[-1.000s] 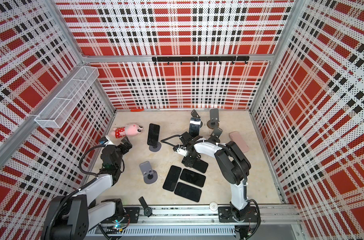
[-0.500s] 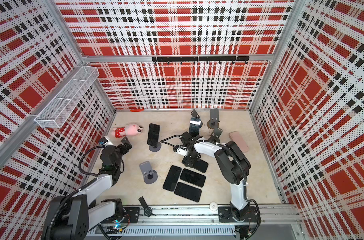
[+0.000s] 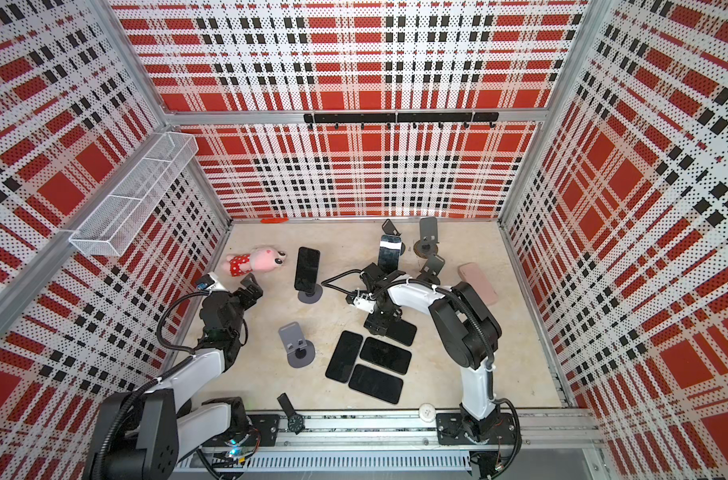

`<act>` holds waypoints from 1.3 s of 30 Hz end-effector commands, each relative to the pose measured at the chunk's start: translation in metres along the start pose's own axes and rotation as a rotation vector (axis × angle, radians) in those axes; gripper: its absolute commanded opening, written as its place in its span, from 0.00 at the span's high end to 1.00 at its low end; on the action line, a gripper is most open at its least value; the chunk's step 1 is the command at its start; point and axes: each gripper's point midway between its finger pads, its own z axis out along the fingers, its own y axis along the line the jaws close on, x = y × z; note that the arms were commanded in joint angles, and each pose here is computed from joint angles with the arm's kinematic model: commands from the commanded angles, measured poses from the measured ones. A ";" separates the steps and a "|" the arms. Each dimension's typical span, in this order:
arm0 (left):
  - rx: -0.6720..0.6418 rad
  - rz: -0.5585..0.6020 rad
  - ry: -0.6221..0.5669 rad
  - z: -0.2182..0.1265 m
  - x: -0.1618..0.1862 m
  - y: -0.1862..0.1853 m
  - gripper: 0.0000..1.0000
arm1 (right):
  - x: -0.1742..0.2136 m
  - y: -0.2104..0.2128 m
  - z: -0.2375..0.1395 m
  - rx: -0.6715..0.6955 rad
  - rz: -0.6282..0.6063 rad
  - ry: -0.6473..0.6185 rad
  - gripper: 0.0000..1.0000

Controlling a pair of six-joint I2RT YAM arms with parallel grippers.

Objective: Remove the phone from the phone stand
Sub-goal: 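Lower the black phone flat beside the blue-framed phone with the right gripper, then open the right gripper and release the black phone on the table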

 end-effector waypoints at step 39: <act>-0.012 -0.020 -0.004 -0.002 0.000 0.009 0.02 | 0.020 0.016 0.010 -0.111 0.021 0.070 0.22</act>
